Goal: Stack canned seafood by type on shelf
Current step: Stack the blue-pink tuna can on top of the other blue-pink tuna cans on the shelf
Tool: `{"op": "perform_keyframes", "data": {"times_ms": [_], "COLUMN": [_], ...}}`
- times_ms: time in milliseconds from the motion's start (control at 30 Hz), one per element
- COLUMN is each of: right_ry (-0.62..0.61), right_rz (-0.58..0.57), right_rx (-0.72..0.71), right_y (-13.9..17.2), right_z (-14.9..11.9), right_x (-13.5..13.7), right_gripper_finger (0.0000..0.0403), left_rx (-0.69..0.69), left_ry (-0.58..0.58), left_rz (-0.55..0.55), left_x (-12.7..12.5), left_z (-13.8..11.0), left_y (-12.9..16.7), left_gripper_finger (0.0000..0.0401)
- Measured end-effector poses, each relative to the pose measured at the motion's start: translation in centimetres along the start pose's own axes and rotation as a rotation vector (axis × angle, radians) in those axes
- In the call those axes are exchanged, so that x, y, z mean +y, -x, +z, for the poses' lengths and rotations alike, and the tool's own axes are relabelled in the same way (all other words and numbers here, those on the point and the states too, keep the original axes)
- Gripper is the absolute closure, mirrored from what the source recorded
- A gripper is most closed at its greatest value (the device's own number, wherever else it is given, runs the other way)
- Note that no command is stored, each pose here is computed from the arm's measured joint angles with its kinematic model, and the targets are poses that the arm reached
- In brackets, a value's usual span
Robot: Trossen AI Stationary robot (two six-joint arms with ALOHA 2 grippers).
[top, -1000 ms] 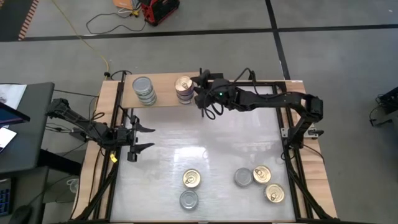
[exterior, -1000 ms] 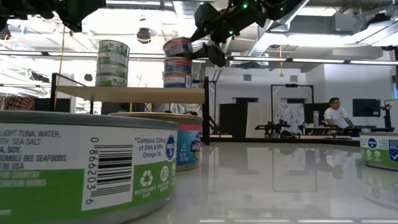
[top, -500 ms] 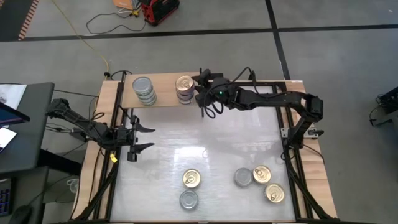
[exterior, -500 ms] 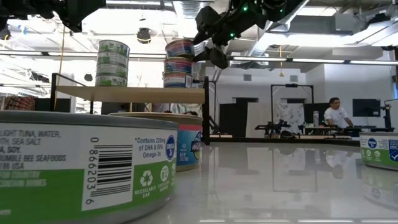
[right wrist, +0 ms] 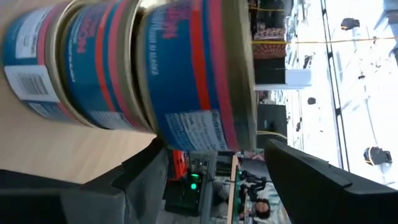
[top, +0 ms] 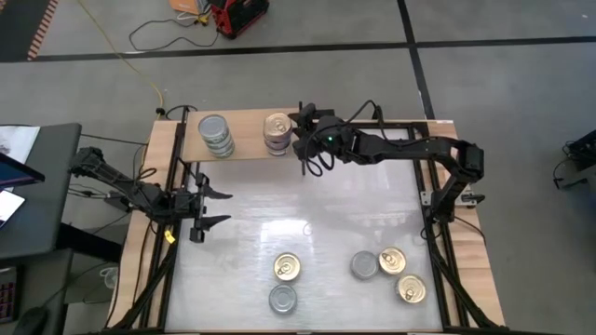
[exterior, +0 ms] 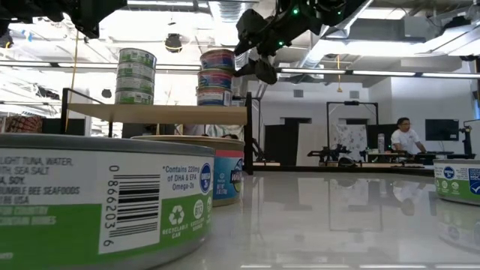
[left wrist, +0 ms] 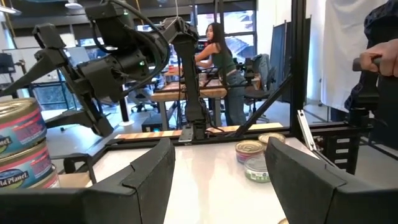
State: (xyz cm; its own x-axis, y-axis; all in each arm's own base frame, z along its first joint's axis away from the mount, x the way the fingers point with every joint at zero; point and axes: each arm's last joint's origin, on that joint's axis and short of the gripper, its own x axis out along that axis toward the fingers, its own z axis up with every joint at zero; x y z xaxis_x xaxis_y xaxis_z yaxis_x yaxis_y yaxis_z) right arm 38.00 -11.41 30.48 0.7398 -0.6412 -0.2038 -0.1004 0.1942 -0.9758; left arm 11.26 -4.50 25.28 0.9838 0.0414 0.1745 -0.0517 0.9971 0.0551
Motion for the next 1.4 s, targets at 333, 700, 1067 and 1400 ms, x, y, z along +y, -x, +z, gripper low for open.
{"op": "perform_keyframes", "data": {"times_ms": [333, 700, 1067, 1400], "right_ry": [-0.021, -0.051, -0.243, -0.798], "right_rz": [-0.001, -0.01, -0.065, 0.001], "right_rx": [-0.012, 0.004, 0.046, -0.035], "right_y": [0.3, 0.1, 3.3, 11.1], "right_z": [0.6, 0.2, 0.5, 1.3], "right_x": [0.1, -0.1, -2.5, -5.3], "right_gripper_finger": [0.0101, 0.0101, 0.0101, 0.0101], "left_rx": [-0.003, 0.001, 0.032, 0.063], "left_ry": [-0.007, -0.003, -0.009, -0.101], "left_rz": [-0.005, -0.006, -0.013, -0.068], "left_x": [0.0, 0.0, -0.1, -0.3], "left_z": [0.0, 0.0, -0.4, -0.8], "left_y": [0.0, 0.0, 0.0, 0.0], "left_gripper_finger": [0.0161, 0.0161, 0.0161, 0.0161]}}
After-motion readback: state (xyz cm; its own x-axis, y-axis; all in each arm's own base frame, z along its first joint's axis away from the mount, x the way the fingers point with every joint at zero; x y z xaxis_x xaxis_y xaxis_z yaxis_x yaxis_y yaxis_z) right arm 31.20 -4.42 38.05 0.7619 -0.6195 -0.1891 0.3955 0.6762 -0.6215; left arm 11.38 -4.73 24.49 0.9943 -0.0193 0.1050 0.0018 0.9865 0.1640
